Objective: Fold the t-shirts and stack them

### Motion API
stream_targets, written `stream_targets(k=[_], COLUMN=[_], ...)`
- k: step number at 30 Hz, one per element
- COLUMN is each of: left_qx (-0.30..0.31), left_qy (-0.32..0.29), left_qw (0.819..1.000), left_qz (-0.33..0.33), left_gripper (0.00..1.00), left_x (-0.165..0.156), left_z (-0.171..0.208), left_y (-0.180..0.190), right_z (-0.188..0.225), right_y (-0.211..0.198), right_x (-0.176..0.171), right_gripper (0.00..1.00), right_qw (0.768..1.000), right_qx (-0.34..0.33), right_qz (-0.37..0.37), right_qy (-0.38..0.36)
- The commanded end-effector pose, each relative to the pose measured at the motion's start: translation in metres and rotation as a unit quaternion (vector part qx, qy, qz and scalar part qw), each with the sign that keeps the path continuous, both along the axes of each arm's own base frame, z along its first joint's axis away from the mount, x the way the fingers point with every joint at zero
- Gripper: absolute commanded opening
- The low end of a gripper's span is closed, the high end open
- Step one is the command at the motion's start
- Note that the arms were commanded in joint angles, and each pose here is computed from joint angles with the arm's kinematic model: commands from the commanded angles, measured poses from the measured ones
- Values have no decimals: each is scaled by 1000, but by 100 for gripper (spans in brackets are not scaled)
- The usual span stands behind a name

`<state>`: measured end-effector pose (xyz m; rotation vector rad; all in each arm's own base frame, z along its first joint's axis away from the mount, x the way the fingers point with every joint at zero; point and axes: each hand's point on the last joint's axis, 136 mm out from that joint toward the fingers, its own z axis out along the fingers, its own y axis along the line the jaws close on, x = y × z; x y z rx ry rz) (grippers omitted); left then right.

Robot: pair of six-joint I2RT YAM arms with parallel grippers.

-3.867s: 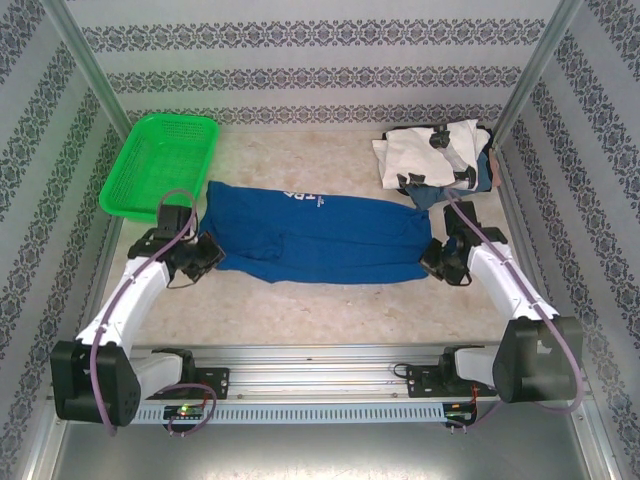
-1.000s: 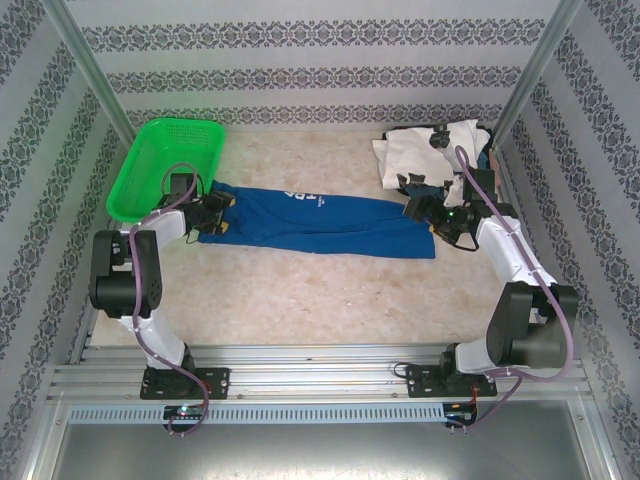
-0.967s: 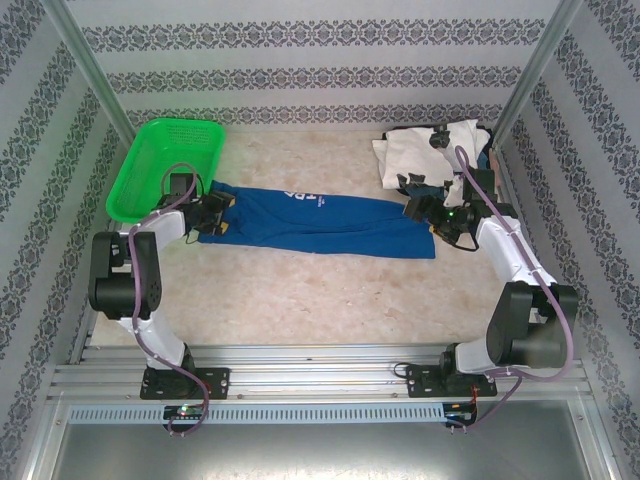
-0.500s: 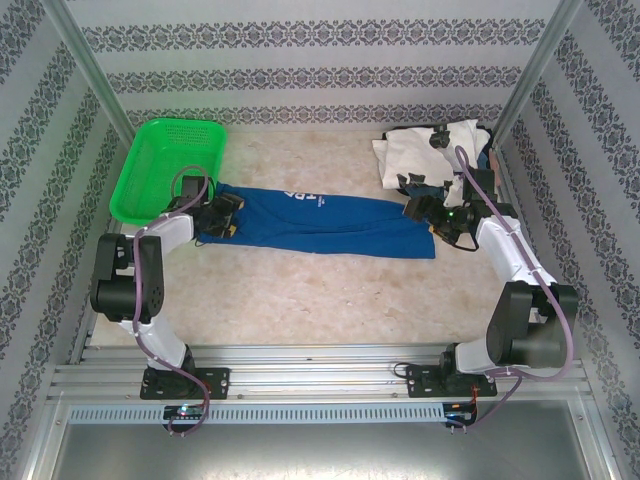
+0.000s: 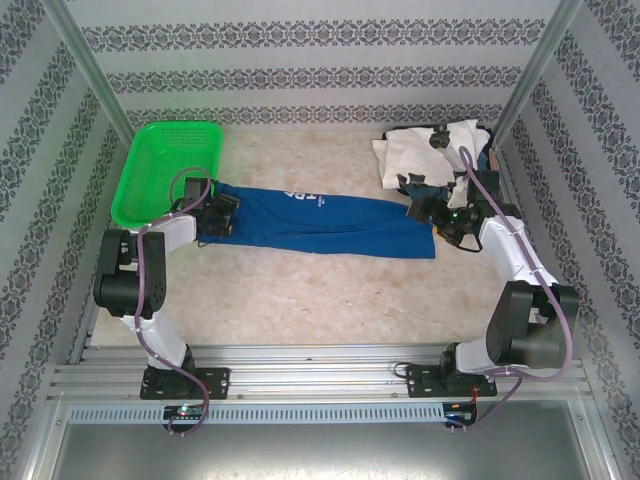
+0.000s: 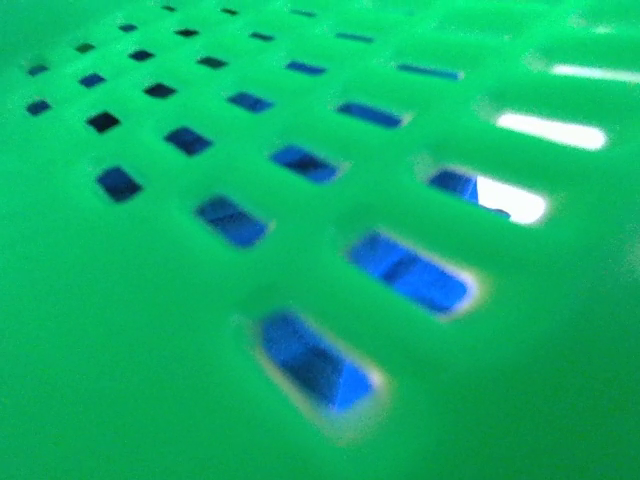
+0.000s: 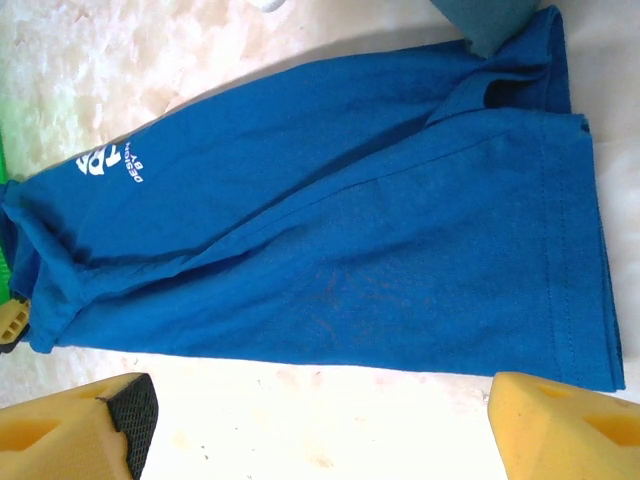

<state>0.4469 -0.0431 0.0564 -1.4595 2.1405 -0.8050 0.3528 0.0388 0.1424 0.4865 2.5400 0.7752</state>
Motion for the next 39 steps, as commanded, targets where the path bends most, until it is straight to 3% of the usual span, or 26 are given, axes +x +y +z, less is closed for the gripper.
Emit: stream_targets(k=[1,9,17,24,34,39], left_qx=[16,18,11,9,31,27], left_qy=[15,-9,15,25,-14,-12], left_qw=[1000,1000,1000,1000,999,999], left_qz=[18,16,15,6,-23,-26], left_gripper=[58,39,26,0,0,0], left_x=[2,18,7,3,-4,-15], left_z=[-19,-15,-25,-26,18,19], left_y=[6,7,7,7,15,15], right_z=[3,-3,-4,-8,-11,-11], right_y=[1,-1,-3,-8,-16,-16], right_x=[2,0,3,2,6,6], right_gripper=[86,86,85,85,85,85], right_qw=[1000,1000,1000,1000,999,999], right_qx=[6,1,2,-11,-25,-24], right_qz=[11,10,5,-2,-17,-19], right_qy=[-4,4,5,16,19,19])
